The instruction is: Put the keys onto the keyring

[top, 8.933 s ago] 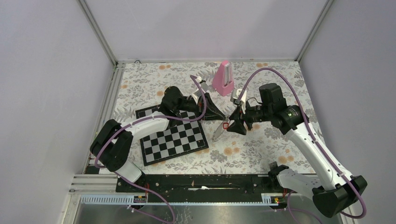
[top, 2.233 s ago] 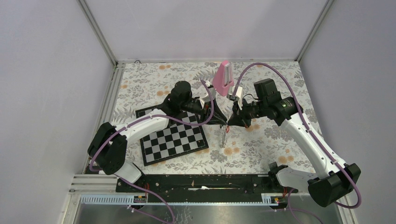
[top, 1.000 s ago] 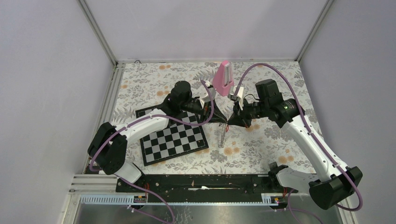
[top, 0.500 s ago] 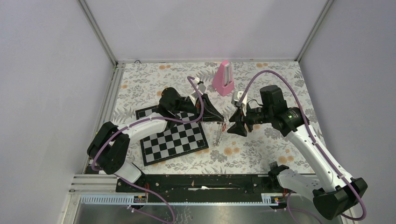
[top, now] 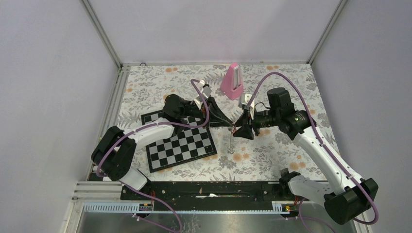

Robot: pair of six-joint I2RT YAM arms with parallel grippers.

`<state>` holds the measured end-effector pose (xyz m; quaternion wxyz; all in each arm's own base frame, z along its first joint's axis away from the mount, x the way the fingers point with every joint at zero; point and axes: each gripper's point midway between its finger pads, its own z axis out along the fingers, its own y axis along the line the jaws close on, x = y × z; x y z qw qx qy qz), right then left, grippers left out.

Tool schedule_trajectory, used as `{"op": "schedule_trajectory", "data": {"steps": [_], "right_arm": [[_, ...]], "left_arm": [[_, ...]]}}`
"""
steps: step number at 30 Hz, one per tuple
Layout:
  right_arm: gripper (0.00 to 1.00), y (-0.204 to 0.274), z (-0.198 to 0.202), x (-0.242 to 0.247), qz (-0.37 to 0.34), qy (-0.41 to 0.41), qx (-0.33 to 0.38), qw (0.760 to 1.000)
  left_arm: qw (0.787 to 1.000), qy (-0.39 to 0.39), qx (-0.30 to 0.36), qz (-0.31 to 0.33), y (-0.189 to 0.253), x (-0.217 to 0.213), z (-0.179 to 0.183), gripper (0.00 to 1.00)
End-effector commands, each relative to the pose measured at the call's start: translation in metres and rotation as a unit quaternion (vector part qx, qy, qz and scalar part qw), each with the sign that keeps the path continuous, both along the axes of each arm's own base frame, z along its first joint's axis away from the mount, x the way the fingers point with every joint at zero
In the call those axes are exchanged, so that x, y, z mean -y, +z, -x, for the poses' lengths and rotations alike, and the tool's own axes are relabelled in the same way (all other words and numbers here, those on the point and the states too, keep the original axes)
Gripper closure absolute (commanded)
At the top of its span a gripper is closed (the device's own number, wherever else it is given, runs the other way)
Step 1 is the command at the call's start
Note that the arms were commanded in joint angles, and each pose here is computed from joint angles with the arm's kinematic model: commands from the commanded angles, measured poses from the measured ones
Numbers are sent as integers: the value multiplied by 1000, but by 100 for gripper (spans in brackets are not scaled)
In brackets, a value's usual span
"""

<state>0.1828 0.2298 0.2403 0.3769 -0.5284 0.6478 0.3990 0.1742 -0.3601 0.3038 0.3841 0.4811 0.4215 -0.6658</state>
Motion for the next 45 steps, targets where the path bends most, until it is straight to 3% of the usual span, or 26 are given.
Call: {"op": "schedule_trajectory", "data": {"steps": [1, 6, 9, 26, 45], "right_arm": [[68, 7, 7, -9, -35, 31, -4, 999], [92, 4, 10, -10, -40, 38, -14, 998], [97, 3, 10, -10, -42, 37, -17, 998], [99, 3, -10, -18, -41, -2, -45, 998], [99, 9, -25, -16, -30, -41, -44, 998]], "left_arm": [[999, 1, 28, 31, 13, -3, 3, 100], [999, 7, 23, 45, 20, -4, 2, 100], [998, 16, 18, 52, 22, -4, 0, 100], [996, 70, -23, 42, 6, 9, -19, 100], [998, 51, 39, -6, -20, 15, -9, 100]]}}
